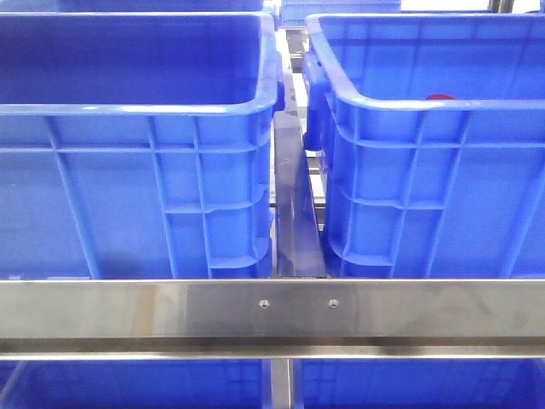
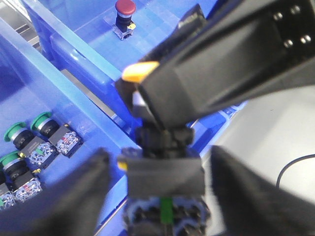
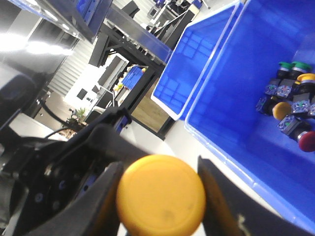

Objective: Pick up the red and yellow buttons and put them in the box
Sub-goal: 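Grasp the yellow button with the right gripper and release the left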

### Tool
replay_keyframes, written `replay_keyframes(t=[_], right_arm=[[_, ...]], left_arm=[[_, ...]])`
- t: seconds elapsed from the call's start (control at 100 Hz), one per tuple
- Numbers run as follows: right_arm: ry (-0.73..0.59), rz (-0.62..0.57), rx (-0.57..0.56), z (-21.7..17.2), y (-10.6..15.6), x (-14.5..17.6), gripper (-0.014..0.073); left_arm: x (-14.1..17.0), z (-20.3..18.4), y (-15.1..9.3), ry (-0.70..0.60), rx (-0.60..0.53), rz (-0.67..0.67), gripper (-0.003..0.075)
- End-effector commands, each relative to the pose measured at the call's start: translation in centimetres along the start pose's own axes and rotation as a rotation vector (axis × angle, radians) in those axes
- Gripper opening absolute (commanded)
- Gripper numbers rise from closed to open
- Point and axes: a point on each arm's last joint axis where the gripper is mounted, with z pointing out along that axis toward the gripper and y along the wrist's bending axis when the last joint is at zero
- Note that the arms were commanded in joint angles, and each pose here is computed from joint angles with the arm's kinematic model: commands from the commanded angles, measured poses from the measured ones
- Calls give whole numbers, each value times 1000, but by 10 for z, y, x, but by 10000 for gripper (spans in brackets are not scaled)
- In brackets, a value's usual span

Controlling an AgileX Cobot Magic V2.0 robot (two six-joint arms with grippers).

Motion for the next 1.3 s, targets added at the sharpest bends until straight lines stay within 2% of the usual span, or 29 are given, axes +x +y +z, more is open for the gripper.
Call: replay_keyframes(t=[0.0,0.3,0.61,0.85,1.09,1.29], right_arm=[[-98,18,-137,-4,25,-15,185],[-138,-62,-98,-5,26,-23,185],[-212,-162,-35,-5,34,-42,185],[-255,-187,39,-8,29,-49,185],[-265,-197,54,-13,25,-53,185],[-252,-211,63,-13,24,-52,185]], left_arm=[[-14,-14,-3,-117,20,-2,550],[-10,-18,-3,-84,18,-2,555],[-8,-36,1,-122,-13,-5,555],[16,-48,36,-133,-169,-104,555],[52,-84,78,-171,-413,-247,555],[85,-125,86,-252,-607,-340,555]])
